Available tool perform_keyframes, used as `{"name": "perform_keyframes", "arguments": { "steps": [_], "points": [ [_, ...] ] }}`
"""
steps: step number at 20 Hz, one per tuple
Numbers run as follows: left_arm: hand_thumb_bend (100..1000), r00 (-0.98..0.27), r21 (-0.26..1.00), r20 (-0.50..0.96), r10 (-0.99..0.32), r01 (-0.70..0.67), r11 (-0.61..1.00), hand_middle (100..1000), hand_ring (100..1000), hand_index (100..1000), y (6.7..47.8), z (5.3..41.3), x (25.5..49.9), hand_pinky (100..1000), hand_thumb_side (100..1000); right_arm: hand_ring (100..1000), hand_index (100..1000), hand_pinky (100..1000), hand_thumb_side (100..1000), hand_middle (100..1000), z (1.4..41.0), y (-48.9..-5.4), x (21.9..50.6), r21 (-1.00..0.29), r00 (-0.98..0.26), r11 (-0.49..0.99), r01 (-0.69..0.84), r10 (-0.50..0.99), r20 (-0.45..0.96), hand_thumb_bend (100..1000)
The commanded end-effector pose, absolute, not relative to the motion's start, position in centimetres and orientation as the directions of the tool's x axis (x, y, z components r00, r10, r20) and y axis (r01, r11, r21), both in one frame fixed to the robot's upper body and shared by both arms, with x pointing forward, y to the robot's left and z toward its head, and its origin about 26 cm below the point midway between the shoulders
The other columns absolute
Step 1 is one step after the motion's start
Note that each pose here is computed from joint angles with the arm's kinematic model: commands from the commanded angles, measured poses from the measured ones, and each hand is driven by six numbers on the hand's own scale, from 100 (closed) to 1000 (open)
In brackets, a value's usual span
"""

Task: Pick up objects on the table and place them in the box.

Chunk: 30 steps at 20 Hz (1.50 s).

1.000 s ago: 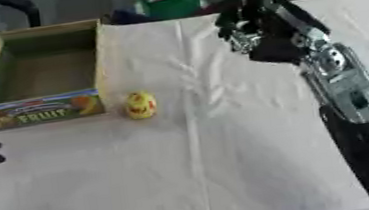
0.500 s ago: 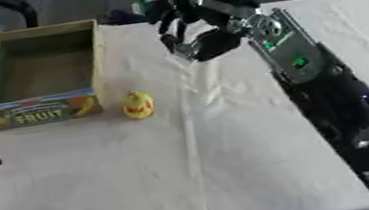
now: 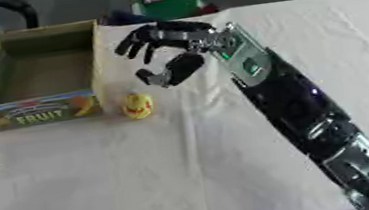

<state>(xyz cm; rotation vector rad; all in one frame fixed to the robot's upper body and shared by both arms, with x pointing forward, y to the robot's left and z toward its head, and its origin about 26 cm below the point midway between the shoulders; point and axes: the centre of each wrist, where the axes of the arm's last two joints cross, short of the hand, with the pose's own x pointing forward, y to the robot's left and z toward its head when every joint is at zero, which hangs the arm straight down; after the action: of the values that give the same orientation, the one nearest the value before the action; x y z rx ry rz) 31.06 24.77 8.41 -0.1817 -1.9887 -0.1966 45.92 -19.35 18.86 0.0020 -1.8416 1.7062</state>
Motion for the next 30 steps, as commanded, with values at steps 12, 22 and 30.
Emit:
{"name": "perform_keyframes", "arguments": {
  "steps": [12,22,30],
  "points": [
    [100,-0.436,0.079,0.900,0.029,0.229,0.970,515,572,700,24.8,9.2,31.1,485,770,955,927,916,253,907,17.3,-17.4,46.8,-0.957,-0.855,-0.010,-0.290,0.451,0.254,100],
    [100,-0.438,0.080,0.898,0.030,0.231,0.970,515,572,700,24.8,9.3,31.2,485,768,956,936,946,278,916,15.3,-16.8,46.8,-0.964,-0.861,-0.122,-0.234,0.487,0.148,100],
    [100,-0.440,0.081,0.898,0.030,0.231,0.970,515,571,700,24.8,9.4,31.2,485,767,785,901,784,305,822,14.7,-16.8,46.8,-0.975,-0.861,-0.161,-0.152,0.506,0.051,100]
  ]
}}
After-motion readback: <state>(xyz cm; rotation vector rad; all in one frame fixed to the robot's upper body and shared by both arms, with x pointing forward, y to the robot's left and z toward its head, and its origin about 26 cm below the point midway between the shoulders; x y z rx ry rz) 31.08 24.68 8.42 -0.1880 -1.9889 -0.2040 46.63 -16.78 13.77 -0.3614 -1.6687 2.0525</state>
